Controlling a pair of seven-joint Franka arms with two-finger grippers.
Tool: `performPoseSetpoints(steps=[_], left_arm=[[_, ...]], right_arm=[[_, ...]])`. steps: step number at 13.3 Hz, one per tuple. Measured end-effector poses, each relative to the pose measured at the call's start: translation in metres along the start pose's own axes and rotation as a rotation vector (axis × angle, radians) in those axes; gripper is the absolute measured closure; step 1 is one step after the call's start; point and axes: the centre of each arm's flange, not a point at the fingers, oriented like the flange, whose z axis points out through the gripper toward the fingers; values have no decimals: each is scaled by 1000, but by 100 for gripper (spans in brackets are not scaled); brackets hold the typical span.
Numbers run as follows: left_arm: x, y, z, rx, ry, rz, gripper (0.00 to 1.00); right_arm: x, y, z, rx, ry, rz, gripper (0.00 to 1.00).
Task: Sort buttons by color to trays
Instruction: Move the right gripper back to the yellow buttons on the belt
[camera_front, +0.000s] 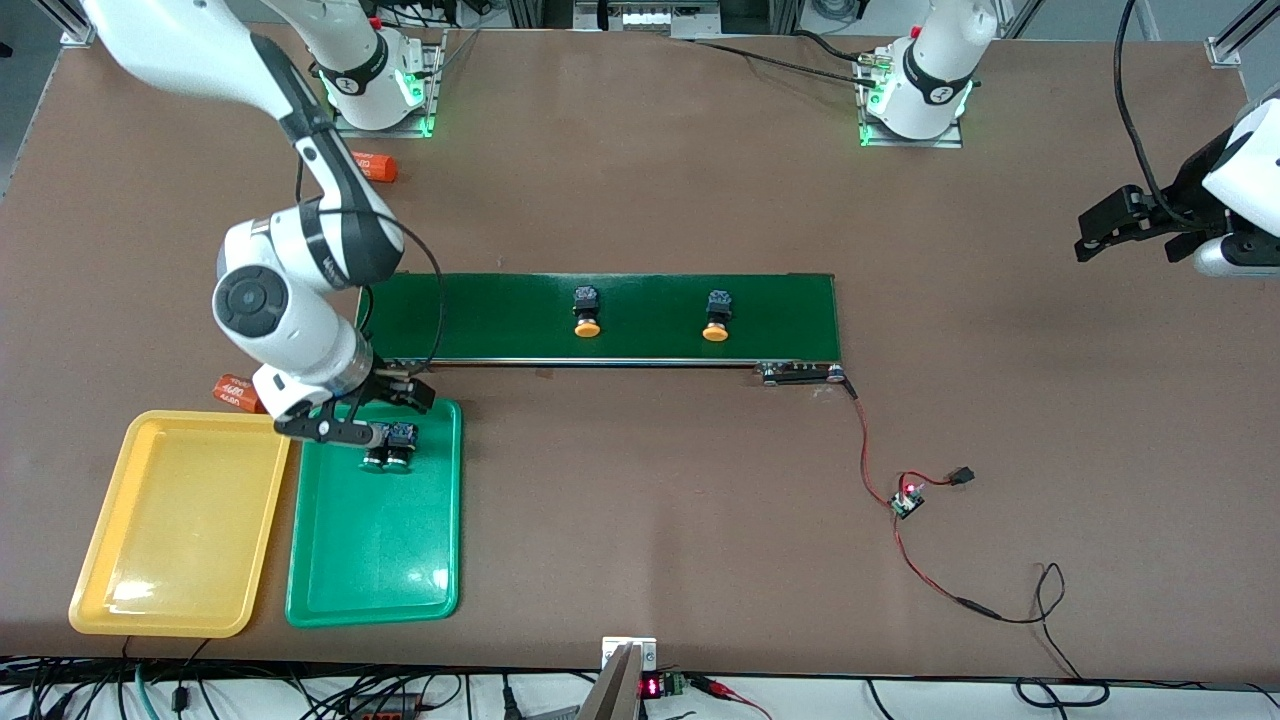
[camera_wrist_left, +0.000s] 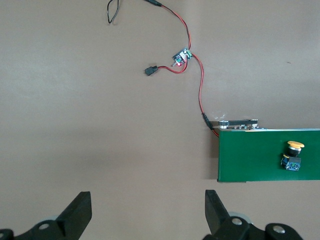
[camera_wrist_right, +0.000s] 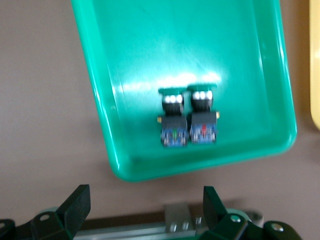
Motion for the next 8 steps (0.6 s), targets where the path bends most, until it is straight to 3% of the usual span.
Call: performPoseSetpoints(steps=[6,8], left_arm=[[-3,1,5,2,-38,3,0],[-3,1,5,3,-43,3,0]], right_arm=[[-106,-105,1,-10,-27,-76,0],[-121,-120,6,-14,-35,-81,0]])
